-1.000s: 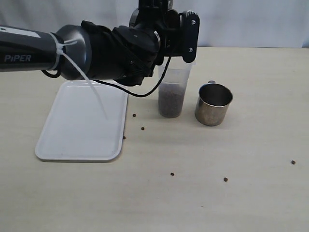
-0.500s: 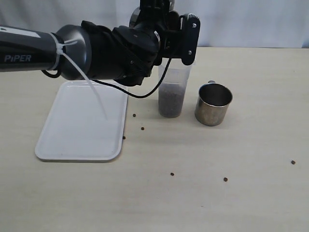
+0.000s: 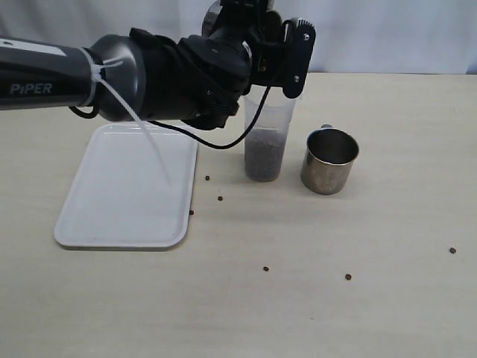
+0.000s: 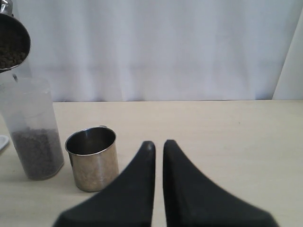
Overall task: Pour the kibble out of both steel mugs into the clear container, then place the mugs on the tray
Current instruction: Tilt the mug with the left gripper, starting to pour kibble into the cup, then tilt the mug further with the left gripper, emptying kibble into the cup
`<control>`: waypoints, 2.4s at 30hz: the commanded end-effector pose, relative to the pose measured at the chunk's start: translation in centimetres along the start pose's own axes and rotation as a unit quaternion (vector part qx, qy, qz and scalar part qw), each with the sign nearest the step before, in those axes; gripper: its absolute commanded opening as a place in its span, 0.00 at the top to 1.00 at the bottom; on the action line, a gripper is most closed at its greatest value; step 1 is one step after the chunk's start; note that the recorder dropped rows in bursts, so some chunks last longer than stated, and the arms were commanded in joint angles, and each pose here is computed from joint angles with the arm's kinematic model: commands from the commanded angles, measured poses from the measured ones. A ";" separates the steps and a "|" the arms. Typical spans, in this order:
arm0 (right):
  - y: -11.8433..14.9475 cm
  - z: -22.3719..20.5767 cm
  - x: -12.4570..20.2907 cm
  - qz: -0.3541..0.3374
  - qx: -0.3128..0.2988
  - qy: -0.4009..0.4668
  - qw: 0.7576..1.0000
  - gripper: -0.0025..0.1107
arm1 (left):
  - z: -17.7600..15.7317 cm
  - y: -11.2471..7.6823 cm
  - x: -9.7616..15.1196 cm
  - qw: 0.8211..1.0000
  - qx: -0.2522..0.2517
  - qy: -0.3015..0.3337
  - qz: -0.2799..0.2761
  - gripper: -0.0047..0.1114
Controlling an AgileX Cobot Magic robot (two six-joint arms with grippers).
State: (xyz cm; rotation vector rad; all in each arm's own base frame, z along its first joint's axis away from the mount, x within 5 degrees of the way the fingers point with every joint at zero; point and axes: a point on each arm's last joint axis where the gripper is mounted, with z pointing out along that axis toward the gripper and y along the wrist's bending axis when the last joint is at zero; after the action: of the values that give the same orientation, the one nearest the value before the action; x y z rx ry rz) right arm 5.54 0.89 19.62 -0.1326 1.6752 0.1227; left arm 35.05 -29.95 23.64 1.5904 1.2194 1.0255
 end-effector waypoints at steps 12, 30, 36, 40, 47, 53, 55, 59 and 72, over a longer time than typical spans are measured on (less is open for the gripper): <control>0.0 0.0 0.0 -0.001 -0.001 -0.005 1.000 0.94 | -0.4 0.7 -0.5 0.999 -0.015 -0.004 0.051 0.96; 0.0 0.0 0.0 -0.001 -0.001 -0.005 1.000 0.94 | 0.3 0.6 -1.1 0.996 -0.016 -0.010 0.083 0.96; 0.0 0.0 0.0 -0.001 -0.001 -0.005 1.000 0.94 | 0.5 0.6 -1.1 0.995 -0.019 0.001 0.099 0.96; 0.0 0.0 0.0 -0.001 -0.001 -0.005 1.000 0.94 | 0.5 0.7 -0.8 0.993 -0.022 0.016 0.116 0.96; 0.0 0.0 0.0 -0.001 -0.001 -0.005 1.000 0.94 | 0.4 0.7 -1.1 0.990 -0.021 0.008 0.136 0.96; 0.0 0.0 0.0 -0.001 -0.001 -0.005 1.000 0.94 | 0.1 0.7 -1.4 0.988 -0.023 0.006 0.152 0.96; 0.0 0.0 0.0 -0.001 -0.001 -0.005 1.000 0.94 | 0.1 0.8 -1.4 0.988 -0.024 0.008 0.153 0.96; 0.0 0.0 0.0 -0.001 -0.001 -0.005 1.000 0.94 | 0.1 0.8 -1.4 0.988 -0.024 0.008 0.154 0.96; 0.0 0.0 0.0 -0.001 -0.001 -0.005 1.000 0.94 | -0.3 0.9 -1.7 0.982 -0.029 0.023 0.185 0.96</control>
State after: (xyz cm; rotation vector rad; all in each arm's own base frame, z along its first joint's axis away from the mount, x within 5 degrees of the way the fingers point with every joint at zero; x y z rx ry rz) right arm 5.54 0.89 19.62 -0.1326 1.6752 0.1227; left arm 34.86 -31.65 23.43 1.8257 0.9425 1.2827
